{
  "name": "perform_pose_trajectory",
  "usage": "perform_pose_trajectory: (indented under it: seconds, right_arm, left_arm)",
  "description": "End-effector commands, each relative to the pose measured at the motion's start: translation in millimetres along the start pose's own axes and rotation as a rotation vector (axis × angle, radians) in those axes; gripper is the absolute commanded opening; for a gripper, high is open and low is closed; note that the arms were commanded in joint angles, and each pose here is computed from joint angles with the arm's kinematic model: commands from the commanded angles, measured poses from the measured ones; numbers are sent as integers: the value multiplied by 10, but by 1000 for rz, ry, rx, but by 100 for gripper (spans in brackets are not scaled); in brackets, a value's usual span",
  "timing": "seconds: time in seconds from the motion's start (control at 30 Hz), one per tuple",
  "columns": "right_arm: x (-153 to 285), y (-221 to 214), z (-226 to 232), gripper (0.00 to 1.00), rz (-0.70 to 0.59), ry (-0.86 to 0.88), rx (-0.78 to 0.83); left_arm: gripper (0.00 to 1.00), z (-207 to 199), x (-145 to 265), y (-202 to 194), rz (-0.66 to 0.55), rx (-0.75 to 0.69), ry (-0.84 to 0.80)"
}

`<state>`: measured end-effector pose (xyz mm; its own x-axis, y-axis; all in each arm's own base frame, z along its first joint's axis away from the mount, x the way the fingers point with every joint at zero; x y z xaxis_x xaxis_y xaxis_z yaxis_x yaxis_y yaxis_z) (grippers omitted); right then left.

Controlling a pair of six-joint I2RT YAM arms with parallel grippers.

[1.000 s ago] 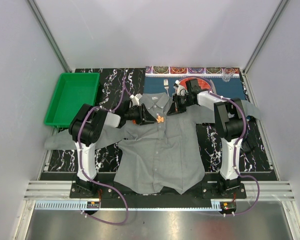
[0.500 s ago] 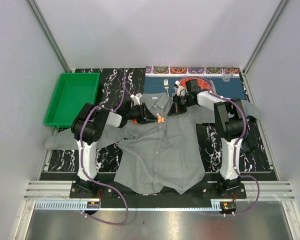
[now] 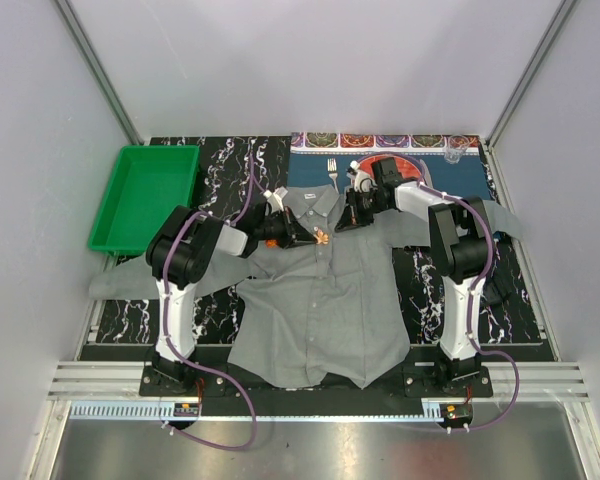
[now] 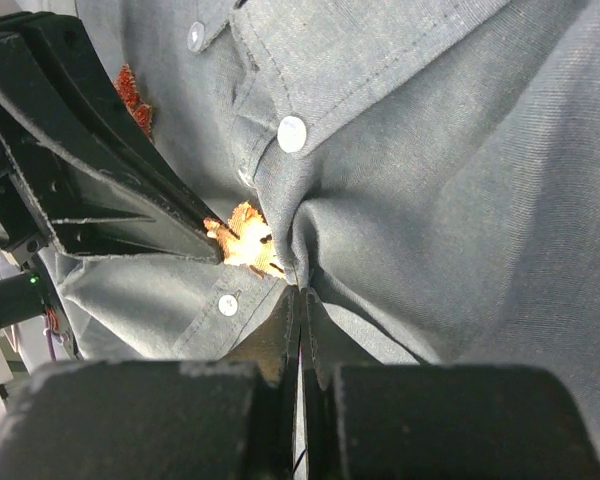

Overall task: Pin the brooch onto the clothing
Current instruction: Pin the brooch to the clothes.

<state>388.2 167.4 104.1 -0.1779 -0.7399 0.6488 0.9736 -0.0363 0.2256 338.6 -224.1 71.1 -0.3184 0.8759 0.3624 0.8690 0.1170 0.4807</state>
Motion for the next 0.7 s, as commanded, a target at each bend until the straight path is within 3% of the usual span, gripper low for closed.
perform_pose_trajectory:
  seconds: [0.0,0.27,0.37,0.67]
  right_arm:
    - [211,80,330,0,-40,78,106]
    - [145,69,435,1,-4,89,145]
    - [121,64,474,13,11,93,156]
    - [59,45,550,21,28,94,183]
  left_arm:
    - [2,-63,-41,116,-54,-34,-34]
    - [0,-79,-49,141,-49,-49,-49]
    - [0,-82,-51,150,-51,-50,-48]
    - [0,-80,-66,164,-45,-54,-57]
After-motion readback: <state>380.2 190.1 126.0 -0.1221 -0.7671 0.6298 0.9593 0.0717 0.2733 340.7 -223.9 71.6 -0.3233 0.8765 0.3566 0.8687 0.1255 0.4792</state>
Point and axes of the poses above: each gripper's point midway between its finger pads, its own x axis back along the fingers, its own z axis along the line the jaws close on, y = z × x, the point moved 10 cm from there along x, back along the fingers, and after that the axes turned 14 degrees about -x, right-handed, at the moved point
